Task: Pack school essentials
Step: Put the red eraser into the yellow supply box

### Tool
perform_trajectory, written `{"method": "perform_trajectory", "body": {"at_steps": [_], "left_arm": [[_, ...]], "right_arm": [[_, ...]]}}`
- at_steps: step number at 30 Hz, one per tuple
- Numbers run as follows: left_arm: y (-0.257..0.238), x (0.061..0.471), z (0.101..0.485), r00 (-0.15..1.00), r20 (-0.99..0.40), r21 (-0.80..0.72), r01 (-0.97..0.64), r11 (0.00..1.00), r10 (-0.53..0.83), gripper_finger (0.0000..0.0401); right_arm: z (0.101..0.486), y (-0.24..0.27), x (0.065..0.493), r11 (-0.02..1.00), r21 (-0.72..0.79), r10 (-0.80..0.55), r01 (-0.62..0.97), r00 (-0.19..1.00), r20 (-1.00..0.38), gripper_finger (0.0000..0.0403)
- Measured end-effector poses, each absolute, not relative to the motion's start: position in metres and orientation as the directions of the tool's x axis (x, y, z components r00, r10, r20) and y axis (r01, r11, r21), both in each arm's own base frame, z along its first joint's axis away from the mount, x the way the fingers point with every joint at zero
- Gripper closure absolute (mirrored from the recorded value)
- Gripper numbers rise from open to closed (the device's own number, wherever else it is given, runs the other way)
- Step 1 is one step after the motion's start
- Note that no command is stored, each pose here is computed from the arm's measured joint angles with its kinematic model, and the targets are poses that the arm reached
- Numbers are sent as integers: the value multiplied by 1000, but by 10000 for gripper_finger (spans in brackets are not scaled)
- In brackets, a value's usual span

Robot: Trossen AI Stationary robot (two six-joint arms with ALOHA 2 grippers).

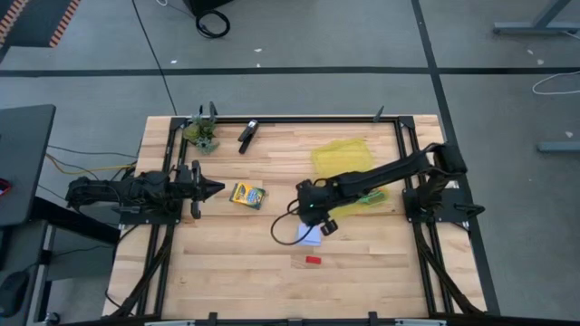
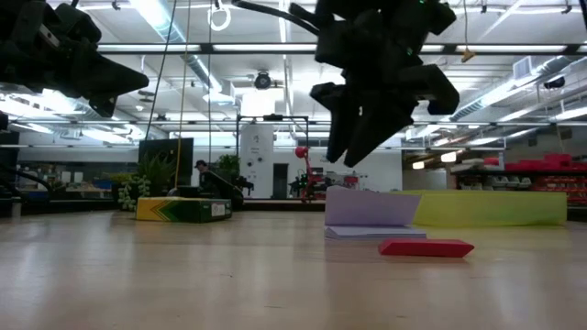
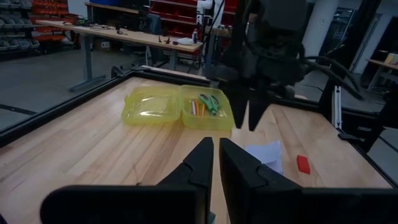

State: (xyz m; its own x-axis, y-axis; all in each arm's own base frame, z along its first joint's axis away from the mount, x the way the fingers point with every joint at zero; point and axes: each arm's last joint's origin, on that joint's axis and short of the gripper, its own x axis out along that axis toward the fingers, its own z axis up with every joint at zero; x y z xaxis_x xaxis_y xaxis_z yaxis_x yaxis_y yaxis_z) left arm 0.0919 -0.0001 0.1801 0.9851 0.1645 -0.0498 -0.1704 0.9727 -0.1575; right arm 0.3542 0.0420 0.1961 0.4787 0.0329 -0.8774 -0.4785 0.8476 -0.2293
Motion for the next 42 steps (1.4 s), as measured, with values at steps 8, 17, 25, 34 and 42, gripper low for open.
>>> {"method": "perform_trajectory", "body": {"at_steps": [8, 17, 25, 34, 42], "left_arm": [[0, 92, 180, 985, -49, -158, -171, 973, 165, 376], [0, 92, 180, 985, -49, -158, -170, 973, 165, 366], [0, 92, 180, 985, -50, -158, -170, 973, 165, 372], [0, 92, 180, 985, -55, -156, -171, 973, 164, 372], [0, 92, 179, 985, -58, -156, -172, 973, 165, 366]], "right_arm": [[196, 67, 376, 844, -177, 103, -506, 477, -873, 237], [207, 108, 382, 943, -55, 152, -328, 572, -806, 228], [187, 146, 375, 991, -9, 70, -133, 571, -818, 228], [163, 189, 361, 995, -104, -87, 5, 590, -802, 228], [146, 210, 347, 981, -119, -190, 155, 616, -765, 228]]}}
